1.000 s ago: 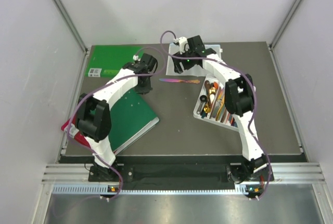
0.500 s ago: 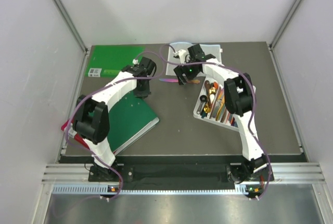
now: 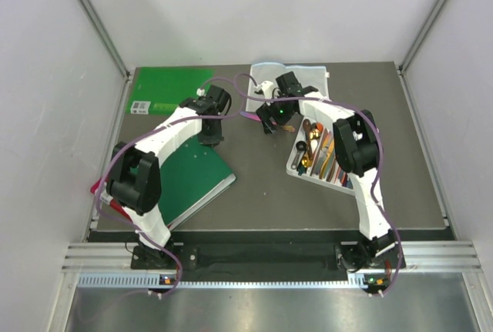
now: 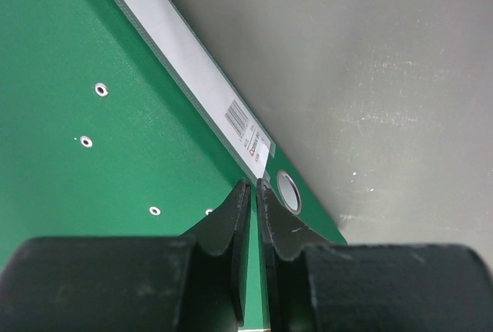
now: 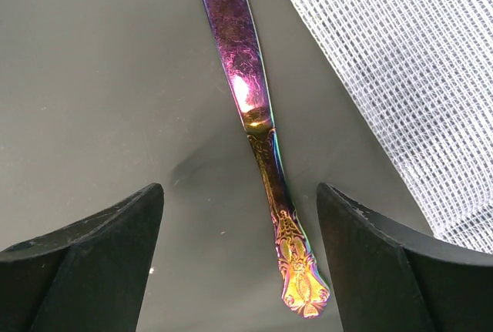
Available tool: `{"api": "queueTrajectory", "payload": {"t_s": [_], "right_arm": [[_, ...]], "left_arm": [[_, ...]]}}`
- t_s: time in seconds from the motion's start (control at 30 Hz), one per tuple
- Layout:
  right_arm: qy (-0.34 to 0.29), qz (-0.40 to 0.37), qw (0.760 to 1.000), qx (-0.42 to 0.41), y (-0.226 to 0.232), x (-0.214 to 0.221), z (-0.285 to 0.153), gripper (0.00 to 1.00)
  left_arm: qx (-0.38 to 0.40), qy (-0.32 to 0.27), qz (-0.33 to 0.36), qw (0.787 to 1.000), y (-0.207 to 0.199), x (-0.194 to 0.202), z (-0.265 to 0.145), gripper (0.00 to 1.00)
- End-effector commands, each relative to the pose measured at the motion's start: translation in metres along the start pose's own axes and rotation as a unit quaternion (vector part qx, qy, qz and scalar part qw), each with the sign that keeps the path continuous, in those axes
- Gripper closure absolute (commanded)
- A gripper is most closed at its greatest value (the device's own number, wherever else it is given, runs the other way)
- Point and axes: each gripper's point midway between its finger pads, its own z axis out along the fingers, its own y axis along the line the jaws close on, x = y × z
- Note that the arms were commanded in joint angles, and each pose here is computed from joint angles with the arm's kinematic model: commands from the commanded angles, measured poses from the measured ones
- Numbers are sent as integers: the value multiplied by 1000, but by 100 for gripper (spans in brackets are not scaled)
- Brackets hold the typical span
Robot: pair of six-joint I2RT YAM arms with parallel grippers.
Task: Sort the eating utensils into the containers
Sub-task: Move the knife to the center of the board.
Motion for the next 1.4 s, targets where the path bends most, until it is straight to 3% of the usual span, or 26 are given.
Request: {"api": "queueTrajectory", "payload": {"t_s": [0.0,0.17,0.2,0.43,0.47,0.5,0.77,0.9,0.97,1.37], "right_arm": [[-22,-16,1000,-1,4,-15,-8,23],[-9,-15,1000,-11,10,-3,-2,35],[-4,-13,1000,-18,13,1,0,47],[35,19,997,-61,42,18,4,78],[45,21,997,-66,48,21,0,85],[54,26,996,-62,48,25,-2,100],[102,54,989,-90,89,52,-25,100],[81,57,992,-82,95,49,-28,60],[62,52,994,-67,91,38,-31,53],[57,21,998,-10,69,5,4,54]], "left_arm": [[5,-14,-6,1000,2,-4,-10,87],[7,-13,-6,1000,0,-4,-10,87],[5,-15,-7,1000,1,-5,-11,87],[8,-27,-9,1000,-1,-15,-17,87],[8,-30,-10,999,-2,-17,-18,87],[10,-35,-12,999,-3,-23,-19,87],[13,-41,-16,999,-8,-31,-20,87],[13,-40,-15,999,-7,-29,-19,87],[13,-40,-17,999,-7,-28,-20,87],[8,-42,-18,999,-3,-25,-21,87]]}}
